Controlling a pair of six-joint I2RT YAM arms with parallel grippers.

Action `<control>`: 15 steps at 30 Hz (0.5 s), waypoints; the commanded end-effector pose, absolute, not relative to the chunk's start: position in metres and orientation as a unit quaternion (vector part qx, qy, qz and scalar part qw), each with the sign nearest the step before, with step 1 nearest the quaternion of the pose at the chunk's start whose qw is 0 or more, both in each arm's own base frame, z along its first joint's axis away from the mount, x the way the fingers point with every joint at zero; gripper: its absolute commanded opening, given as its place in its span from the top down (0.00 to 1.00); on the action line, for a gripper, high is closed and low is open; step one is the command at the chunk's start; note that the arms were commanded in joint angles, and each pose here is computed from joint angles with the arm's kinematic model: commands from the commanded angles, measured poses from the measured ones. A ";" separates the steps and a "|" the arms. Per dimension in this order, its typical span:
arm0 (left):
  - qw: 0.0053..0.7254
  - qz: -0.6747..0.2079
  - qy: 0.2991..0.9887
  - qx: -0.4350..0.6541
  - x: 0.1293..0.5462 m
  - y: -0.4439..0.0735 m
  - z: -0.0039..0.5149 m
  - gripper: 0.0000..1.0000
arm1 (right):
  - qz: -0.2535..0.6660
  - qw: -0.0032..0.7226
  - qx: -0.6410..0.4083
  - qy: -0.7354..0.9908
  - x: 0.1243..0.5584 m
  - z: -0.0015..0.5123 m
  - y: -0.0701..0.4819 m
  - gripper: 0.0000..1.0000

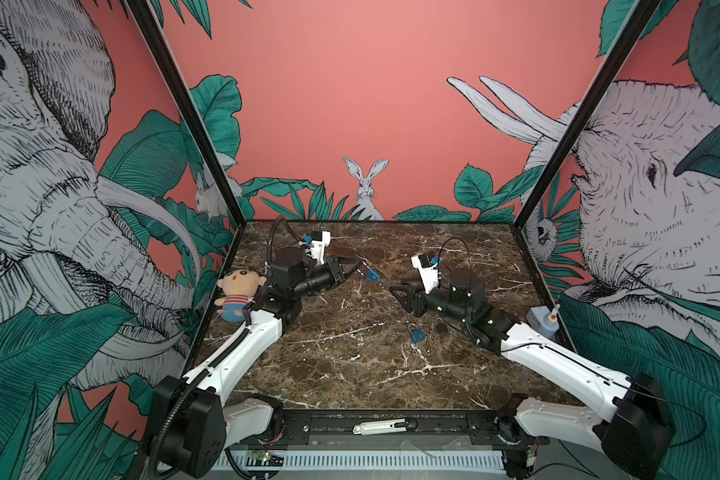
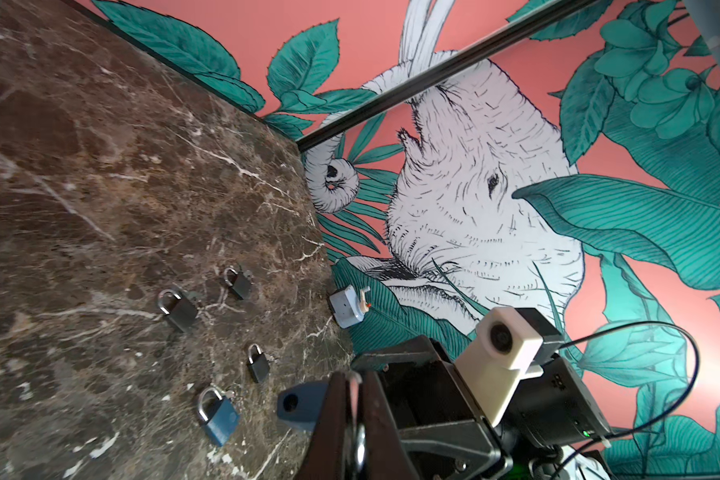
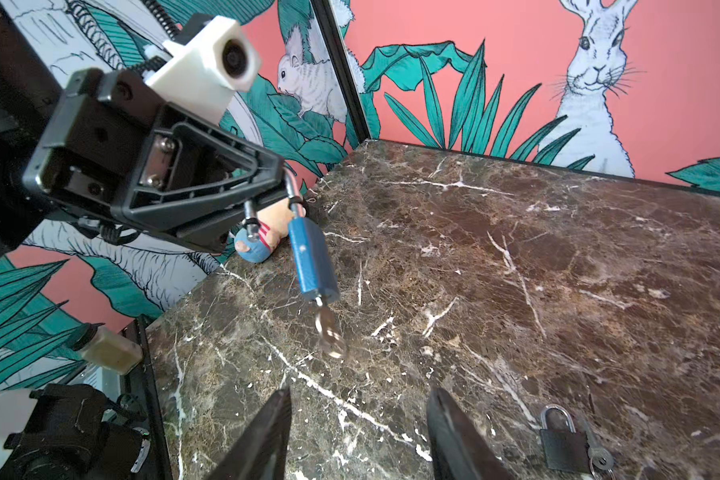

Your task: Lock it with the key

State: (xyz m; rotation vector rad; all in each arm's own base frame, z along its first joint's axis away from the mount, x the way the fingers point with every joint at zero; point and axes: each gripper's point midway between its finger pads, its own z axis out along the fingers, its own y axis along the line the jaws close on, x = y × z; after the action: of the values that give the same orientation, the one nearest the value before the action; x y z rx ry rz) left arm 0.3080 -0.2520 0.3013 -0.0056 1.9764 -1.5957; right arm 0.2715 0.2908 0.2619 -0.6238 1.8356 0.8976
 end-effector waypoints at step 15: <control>0.302 -0.639 0.706 0.048 0.310 -0.301 0.353 1.00 | 0.388 0.537 -0.273 0.698 0.293 0.303 0.286 0.53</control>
State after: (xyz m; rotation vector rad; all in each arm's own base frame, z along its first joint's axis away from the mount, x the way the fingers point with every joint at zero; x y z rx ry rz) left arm 0.3129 -0.3011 0.3113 0.0741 1.9987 -1.6688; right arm 0.2898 0.2820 0.2750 -0.6396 1.7595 0.9002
